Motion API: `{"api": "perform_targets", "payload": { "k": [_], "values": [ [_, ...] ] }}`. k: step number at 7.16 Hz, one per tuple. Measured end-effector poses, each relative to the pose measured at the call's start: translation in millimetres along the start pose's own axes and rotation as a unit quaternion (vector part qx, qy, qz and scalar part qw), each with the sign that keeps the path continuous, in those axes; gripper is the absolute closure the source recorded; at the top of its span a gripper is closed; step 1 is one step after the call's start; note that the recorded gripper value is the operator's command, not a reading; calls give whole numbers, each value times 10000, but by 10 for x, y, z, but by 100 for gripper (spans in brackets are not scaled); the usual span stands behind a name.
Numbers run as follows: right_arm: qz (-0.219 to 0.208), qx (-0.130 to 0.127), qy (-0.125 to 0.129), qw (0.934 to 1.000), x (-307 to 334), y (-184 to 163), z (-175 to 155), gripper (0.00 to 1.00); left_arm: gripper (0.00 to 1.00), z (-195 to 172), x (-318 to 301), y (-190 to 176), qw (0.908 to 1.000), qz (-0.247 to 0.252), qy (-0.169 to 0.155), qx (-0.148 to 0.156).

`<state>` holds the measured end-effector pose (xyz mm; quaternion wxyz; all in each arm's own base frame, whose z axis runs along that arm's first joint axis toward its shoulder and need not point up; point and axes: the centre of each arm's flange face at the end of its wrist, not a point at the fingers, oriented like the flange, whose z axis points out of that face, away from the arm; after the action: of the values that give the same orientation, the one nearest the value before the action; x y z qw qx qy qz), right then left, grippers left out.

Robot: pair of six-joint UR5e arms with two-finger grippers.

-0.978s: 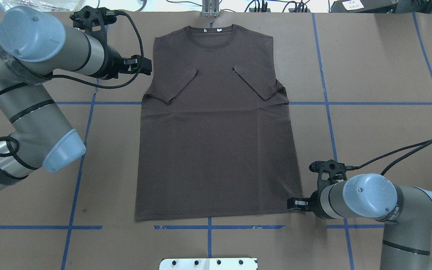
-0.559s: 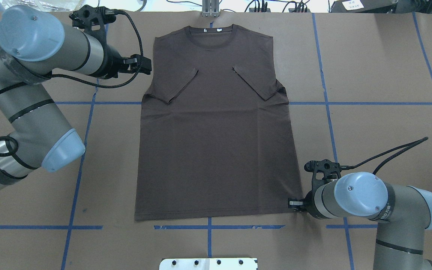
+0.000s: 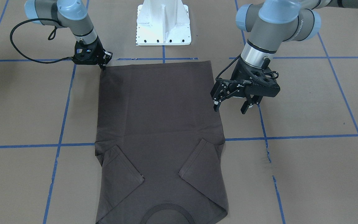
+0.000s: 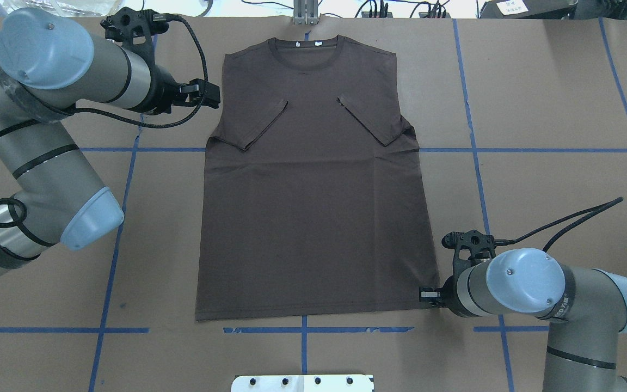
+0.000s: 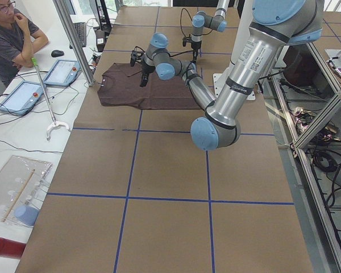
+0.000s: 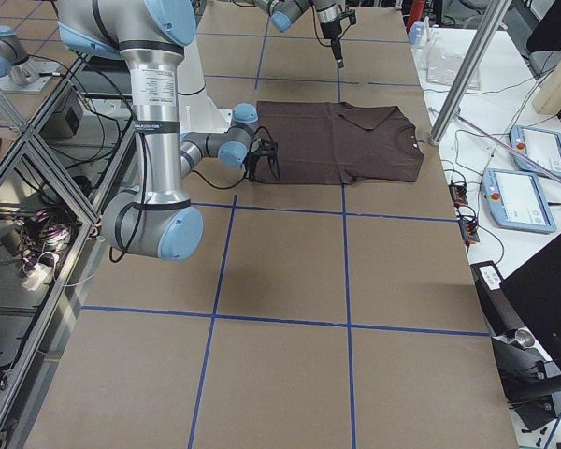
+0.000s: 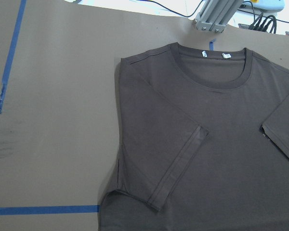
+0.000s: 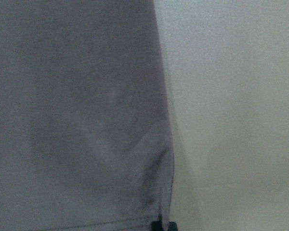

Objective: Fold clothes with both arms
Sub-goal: 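Move the right gripper to the hem corner nearest the robot while the left gripper withdraws, then lower the left gripper to the other hem corner and grasp both corners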

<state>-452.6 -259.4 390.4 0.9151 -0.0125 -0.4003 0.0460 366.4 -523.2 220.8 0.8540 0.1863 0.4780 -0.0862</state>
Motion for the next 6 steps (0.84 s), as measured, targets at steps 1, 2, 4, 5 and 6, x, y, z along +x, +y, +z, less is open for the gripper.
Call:
{"api": "perform_targets", "payload": {
  "k": [1, 2, 4, 5, 6],
  "values": [
    [-7, 19, -86, 10000, -21, 6, -99, 100, 0, -13, -38, 62, 9999, -151, -19, -45],
    [-13, 51, -186, 9998, -41, 8, -220, 100, 0, -71, -85, 316, 9986, -485, 9, -223],
    [-6, 94, -326, 9994, -15, 12, -445, 100, 6, -278, -79, 1346, 9861, -1436, 74, -827],
    [-9, 111, -403, 9991, -21, 13, -543, 100, 6, -254, -9, 1894, 9774, -1876, -147, -959],
    [-5, 122, -493, 9987, -41, 0, -643, 100, 6, -154, 69, 2410, 9698, -2154, -504, -1025]
  ]
}}
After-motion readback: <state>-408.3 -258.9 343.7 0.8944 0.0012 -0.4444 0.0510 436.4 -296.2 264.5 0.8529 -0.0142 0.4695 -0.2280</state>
